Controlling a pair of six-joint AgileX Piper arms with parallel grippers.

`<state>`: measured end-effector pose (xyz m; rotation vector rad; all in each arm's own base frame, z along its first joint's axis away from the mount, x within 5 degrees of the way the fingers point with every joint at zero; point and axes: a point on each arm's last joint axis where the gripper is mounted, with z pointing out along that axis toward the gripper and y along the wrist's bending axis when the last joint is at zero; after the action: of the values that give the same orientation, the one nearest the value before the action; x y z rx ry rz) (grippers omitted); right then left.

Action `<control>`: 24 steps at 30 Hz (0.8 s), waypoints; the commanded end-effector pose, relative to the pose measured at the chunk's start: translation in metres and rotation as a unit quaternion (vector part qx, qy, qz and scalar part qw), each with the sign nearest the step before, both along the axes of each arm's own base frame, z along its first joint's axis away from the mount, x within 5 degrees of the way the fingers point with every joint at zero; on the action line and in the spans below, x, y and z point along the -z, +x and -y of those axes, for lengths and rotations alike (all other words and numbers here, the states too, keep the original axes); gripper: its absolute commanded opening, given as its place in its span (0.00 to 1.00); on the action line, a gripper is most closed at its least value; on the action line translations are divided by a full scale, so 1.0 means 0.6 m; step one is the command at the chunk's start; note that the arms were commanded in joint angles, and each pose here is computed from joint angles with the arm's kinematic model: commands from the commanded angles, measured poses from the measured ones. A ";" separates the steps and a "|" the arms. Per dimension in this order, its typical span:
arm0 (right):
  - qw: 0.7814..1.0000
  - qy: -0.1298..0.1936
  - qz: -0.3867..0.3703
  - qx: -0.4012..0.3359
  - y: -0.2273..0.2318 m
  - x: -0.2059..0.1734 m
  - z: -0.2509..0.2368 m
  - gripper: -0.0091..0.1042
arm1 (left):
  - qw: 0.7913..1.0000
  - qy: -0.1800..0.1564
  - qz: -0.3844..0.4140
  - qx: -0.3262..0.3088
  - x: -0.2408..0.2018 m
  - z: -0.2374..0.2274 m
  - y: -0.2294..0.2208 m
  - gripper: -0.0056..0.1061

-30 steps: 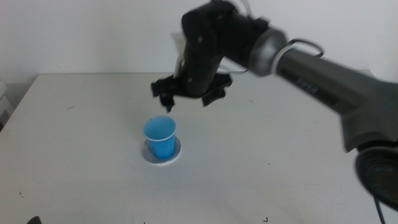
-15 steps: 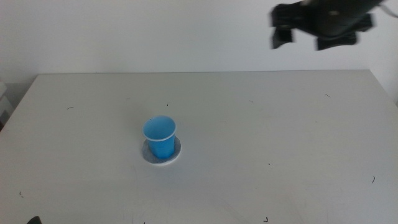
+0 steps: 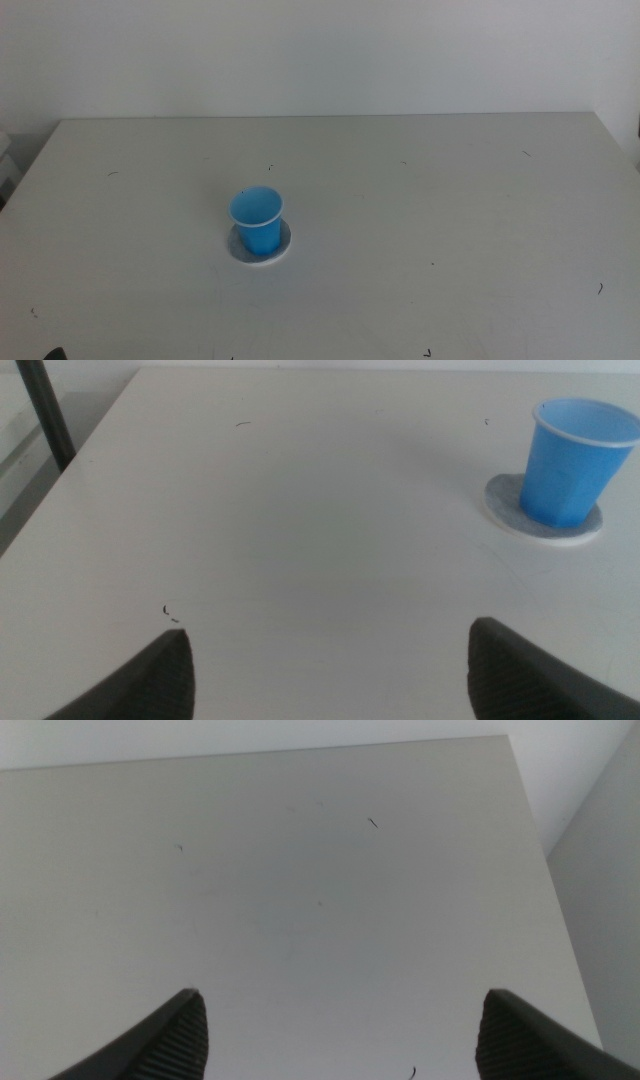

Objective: Place an empty cup on a cup mat.

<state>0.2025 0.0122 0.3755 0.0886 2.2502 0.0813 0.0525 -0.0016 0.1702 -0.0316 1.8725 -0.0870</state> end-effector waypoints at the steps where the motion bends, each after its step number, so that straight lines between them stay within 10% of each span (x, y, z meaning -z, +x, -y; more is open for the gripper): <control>1: 0.997 -0.015 0.078 -0.010 -0.042 -0.012 0.004 0.79 | 0.999 -0.008 0.039 0.000 -0.014 0.001 0.002 0.99; 24: 0.967 -0.063 0.245 -0.033 -0.268 0.206 0.022 0.79 | 0.999 -0.008 0.039 0.000 -0.014 0.001 0.002 0.99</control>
<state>0.0425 -0.0010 0.2418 -0.0519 1.8715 0.0108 0.0525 -0.0016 0.1702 -0.0316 1.8725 -0.0870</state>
